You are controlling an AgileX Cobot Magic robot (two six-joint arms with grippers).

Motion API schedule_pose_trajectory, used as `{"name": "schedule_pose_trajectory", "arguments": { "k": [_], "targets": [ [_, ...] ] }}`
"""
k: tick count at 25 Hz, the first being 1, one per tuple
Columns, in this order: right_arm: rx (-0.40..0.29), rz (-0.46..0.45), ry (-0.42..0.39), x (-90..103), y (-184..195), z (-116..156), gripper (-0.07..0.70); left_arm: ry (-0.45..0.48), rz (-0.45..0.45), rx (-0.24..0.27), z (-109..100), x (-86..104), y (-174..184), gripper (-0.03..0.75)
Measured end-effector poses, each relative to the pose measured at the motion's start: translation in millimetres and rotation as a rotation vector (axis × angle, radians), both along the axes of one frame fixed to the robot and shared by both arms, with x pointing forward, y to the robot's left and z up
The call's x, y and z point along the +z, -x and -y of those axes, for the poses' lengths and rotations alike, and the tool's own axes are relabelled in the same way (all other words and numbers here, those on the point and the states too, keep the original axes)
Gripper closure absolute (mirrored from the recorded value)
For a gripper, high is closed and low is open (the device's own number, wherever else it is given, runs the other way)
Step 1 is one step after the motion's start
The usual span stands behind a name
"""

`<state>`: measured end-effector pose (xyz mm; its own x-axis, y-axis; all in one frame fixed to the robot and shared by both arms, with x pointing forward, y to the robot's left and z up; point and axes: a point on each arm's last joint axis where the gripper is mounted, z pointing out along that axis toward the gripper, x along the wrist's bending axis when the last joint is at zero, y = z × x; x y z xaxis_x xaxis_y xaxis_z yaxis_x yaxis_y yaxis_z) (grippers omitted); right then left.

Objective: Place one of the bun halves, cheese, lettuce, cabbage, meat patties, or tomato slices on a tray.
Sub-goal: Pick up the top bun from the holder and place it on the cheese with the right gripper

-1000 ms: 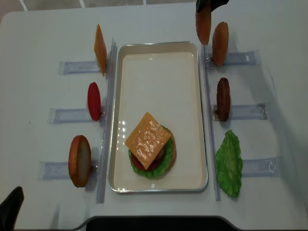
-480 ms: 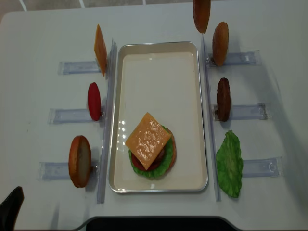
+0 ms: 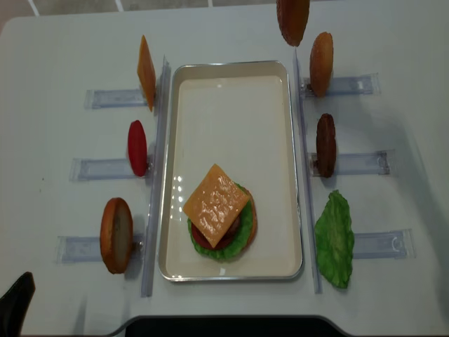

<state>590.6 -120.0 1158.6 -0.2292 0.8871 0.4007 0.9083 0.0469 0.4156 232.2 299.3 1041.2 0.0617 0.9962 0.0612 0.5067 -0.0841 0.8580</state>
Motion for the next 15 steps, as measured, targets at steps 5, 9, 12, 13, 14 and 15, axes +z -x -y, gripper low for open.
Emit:
{"name": "schedule_pose_trajectory", "arguments": {
  "k": [5,9,12,13,14,15],
  "targets": [
    [0.000,0.045,-0.020,20.6,16.9,7.2,0.428,0.000,0.000,0.000,0.0,0.0,0.0,0.024],
    [0.004,0.012,-0.006,13.9,28.5,10.4,0.428,0.000,0.000,0.000,0.0,0.0,0.0,0.024],
    [0.018,-0.028,-0.014,8.0,41.3,10.3,0.428,0.000,0.000,0.000,0.0,0.0,0.0,0.024],
    [0.021,-0.037,-0.022,7.9,46.1,11.0,0.428,0.000,0.000,0.000,0.0,0.0,0.0,0.024],
    [0.023,-0.045,-0.032,8.2,50.2,11.7,0.428,0.000,0.000,0.000,0.0,0.0,0.0,0.024],
    [0.029,-0.052,-0.043,8.4,53.3,11.8,0.428,0.000,0.000,0.000,0.0,0.0,0.0,0.024]
  ]
}}
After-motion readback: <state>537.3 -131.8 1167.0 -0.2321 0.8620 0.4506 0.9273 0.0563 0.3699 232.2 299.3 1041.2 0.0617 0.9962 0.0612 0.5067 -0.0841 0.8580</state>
